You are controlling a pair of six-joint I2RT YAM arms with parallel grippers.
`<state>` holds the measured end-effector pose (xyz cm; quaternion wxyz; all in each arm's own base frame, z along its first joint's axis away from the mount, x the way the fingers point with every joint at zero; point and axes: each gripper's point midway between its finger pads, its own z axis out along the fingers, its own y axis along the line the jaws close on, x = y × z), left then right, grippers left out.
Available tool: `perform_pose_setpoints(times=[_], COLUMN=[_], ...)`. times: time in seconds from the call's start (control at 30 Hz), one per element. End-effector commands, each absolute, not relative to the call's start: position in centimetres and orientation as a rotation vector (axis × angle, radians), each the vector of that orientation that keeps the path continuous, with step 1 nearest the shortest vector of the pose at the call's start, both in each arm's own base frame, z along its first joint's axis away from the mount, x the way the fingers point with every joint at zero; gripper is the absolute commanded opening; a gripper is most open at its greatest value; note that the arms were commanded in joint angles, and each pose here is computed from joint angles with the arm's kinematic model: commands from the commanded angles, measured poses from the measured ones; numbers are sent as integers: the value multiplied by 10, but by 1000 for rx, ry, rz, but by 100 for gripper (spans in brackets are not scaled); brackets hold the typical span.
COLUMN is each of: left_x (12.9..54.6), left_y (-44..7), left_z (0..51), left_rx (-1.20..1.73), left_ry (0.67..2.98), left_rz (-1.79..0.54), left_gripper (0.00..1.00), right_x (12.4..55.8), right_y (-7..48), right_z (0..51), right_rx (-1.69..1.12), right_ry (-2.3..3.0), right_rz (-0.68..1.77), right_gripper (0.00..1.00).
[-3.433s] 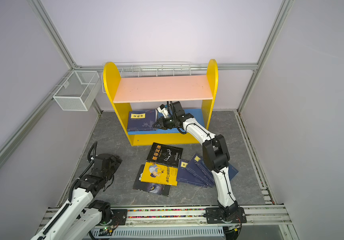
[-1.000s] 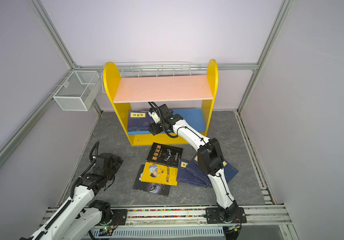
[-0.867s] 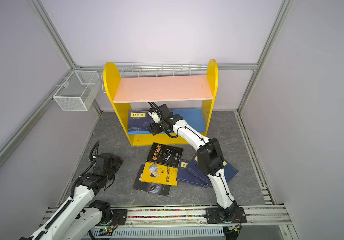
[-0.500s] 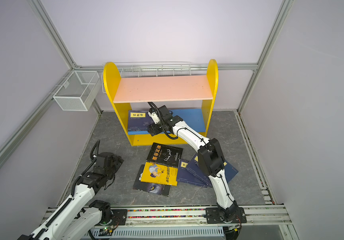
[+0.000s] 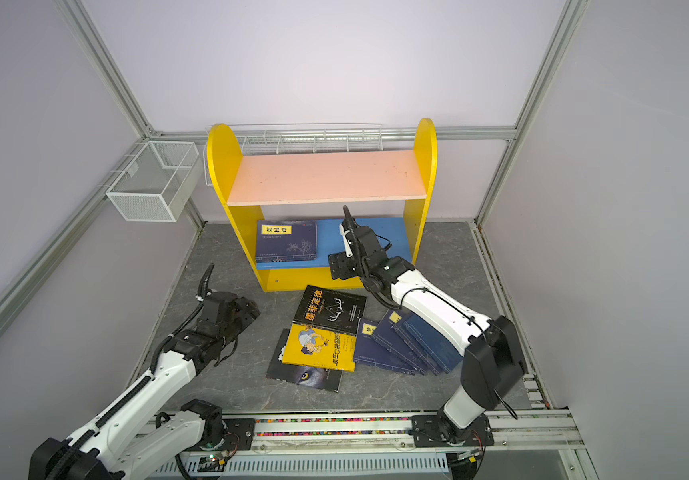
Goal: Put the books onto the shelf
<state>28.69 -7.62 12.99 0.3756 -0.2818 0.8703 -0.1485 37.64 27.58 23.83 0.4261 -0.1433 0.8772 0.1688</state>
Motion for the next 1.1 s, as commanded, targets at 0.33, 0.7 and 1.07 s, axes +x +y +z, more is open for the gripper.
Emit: perform_pose_setpoints(times=[0.33, 0.7, 1.07], left_x=[304, 279, 274], left_y=[-266, -384, -460], left_z=[148, 136, 134], left_rx=[343, 866, 1136], left_ry=[2235, 2172, 2109], left_rz=[-430, -516, -702], left_gripper=[84, 84, 84], right_x=[253, 220, 195], right_y=[105, 2, -53], right_z=[130, 65, 32], right_rx=[201, 873, 1330], right_ry=[2592, 2687, 2575], right_rz=[200, 109, 120], right_gripper=[91, 97, 97])
